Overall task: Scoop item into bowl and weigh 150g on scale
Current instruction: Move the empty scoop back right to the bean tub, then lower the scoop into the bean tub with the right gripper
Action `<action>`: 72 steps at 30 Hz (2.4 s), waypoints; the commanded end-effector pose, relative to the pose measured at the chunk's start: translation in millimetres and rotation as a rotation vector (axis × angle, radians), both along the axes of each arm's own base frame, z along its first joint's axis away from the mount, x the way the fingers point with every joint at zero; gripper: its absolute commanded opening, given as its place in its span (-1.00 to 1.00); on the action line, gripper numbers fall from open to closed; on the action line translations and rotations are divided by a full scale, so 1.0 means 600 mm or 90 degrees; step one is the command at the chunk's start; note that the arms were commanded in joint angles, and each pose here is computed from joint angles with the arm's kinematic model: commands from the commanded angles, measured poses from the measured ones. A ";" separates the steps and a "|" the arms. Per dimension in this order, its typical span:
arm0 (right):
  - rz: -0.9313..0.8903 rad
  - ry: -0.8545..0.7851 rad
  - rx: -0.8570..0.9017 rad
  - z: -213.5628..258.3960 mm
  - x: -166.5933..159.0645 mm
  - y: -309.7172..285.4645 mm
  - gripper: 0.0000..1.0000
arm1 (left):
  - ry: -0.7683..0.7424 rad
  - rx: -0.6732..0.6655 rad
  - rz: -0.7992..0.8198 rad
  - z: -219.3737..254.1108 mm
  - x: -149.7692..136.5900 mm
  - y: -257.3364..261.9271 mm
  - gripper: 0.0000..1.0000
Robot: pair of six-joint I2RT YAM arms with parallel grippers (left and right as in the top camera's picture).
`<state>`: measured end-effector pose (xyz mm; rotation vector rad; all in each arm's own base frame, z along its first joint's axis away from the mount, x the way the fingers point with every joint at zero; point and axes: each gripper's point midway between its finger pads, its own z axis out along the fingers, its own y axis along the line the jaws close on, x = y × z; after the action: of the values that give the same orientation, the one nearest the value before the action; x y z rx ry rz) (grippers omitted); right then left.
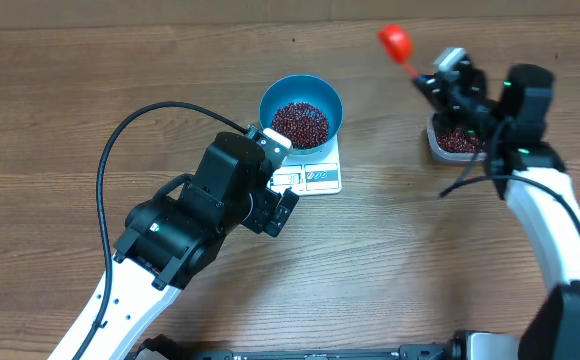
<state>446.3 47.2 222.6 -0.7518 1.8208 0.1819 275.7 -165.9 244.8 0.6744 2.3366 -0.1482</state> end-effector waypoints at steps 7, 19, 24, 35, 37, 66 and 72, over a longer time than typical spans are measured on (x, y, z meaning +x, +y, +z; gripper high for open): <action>-0.289 0.107 -0.094 -0.002 -0.072 -0.150 -0.93 | 0.005 0.003 -0.010 -0.005 0.000 -0.002 0.99; -0.365 0.258 -0.092 -0.077 -0.121 -0.171 -0.93 | 0.005 0.003 -0.010 -0.005 0.000 -0.002 0.99; -0.381 0.300 -0.106 -0.103 -0.133 -0.180 -0.93 | 0.005 0.003 -0.010 -0.005 0.000 -0.002 0.99; -0.390 0.422 -0.143 -0.200 -0.146 -0.191 -0.93 | 0.005 0.003 -0.010 -0.005 0.001 -0.002 0.99; -0.399 0.440 -0.156 -0.217 -0.147 -0.198 -0.93 | 0.005 0.003 -0.010 -0.005 0.001 -0.002 0.99; -0.468 0.414 -0.161 -0.229 -0.123 -0.249 -0.93 | 0.005 0.003 -0.010 -0.005 0.001 -0.002 0.99; -0.442 0.448 -0.140 -0.258 -0.125 -0.236 -0.93 | 0.005 0.003 -0.010 -0.005 0.000 -0.002 0.99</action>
<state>373.1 -97.1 81.6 -0.1614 2.6609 -0.3014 275.7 -166.0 244.8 0.6746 2.3366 -0.1486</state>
